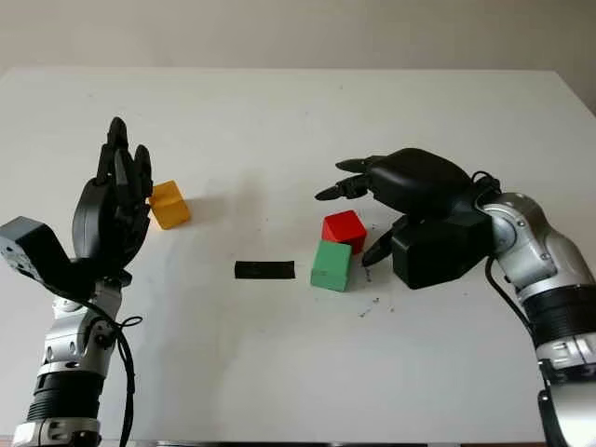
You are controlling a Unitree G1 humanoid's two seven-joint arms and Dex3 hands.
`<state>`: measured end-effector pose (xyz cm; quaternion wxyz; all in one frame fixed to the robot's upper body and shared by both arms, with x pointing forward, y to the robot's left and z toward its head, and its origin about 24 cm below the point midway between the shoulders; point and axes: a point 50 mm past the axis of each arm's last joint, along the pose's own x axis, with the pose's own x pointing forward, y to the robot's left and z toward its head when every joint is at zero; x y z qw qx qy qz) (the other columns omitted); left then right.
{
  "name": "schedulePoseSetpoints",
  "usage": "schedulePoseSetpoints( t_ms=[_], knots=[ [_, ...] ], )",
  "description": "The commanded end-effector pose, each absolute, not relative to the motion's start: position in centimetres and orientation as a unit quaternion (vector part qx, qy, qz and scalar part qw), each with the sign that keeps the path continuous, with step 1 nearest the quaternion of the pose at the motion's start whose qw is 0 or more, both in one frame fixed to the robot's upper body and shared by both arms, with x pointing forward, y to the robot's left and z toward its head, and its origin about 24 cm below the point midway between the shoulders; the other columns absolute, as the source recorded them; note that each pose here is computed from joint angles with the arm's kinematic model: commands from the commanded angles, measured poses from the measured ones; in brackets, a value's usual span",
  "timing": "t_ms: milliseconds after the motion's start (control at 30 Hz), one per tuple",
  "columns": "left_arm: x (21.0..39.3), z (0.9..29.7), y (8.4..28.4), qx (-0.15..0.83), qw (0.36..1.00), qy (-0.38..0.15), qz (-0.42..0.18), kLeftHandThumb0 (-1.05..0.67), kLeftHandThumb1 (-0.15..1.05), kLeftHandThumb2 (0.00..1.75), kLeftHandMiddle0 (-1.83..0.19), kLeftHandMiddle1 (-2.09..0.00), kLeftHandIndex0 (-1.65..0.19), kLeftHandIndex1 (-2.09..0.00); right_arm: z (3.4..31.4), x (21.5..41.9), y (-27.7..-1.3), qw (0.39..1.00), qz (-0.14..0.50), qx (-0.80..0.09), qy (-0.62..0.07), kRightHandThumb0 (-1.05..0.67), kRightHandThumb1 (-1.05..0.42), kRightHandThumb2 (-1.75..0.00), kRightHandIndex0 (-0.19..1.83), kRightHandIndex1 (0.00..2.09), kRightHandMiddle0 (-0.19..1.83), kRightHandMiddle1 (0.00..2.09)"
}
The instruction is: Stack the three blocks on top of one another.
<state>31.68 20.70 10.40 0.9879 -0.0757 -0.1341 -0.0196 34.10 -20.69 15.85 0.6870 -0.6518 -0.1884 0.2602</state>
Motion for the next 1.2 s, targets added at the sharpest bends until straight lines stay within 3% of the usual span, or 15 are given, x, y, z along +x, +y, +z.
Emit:
schedulePoseSetpoints(
  t_ms=[0,233,533,667,967,1167],
  knots=[
    [31.5,10.5,20.7,-0.070,0.988,-0.138,-0.019,-0.75,1.05,0.67,0.19,0.00,0.19,0.00,15.7,34.2,-20.4,0.683,0.259,-0.652,-0.203,-0.62,-0.75,-0.07,0.34,0.07,0.70,0.11],
    [31.5,10.5,20.6,-0.071,0.988,-0.138,-0.021,-0.75,1.05,0.68,0.19,0.00,0.19,0.00,15.1,34.4,-20.2,0.679,0.255,-0.652,-0.222,-0.61,-0.77,-0.06,0.35,0.07,0.75,0.12],
    [31.4,10.5,20.6,-0.070,0.988,-0.138,-0.018,-0.75,1.05,0.68,0.19,0.00,0.19,0.00,14.8,34.3,-20.2,0.671,0.251,-0.651,-0.249,-0.55,-0.81,-0.06,0.43,0.08,1.05,0.26],
    [31.4,10.5,20.7,-0.071,0.988,-0.137,-0.016,-0.75,1.05,0.68,0.19,0.00,0.19,0.00,15.1,34.4,-20.2,0.673,0.246,-0.647,-0.260,-0.52,-0.82,-0.06,0.45,0.08,1.08,0.28],
    [31.5,10.5,20.6,-0.071,0.988,-0.137,-0.019,-0.75,1.05,0.67,0.19,0.00,0.19,0.00,17.2,35.2,-20.4,0.697,0.206,-0.626,-0.282,-0.51,-0.81,-0.05,0.49,0.08,1.07,0.29],
    [31.5,10.4,20.7,-0.070,0.988,-0.136,-0.019,-0.76,1.05,0.66,0.19,0.00,0.19,0.00,20.2,36.7,-20.5,0.702,0.160,-0.624,-0.302,-0.51,-0.80,-0.05,0.54,0.09,1.09,0.34]
  ],
)
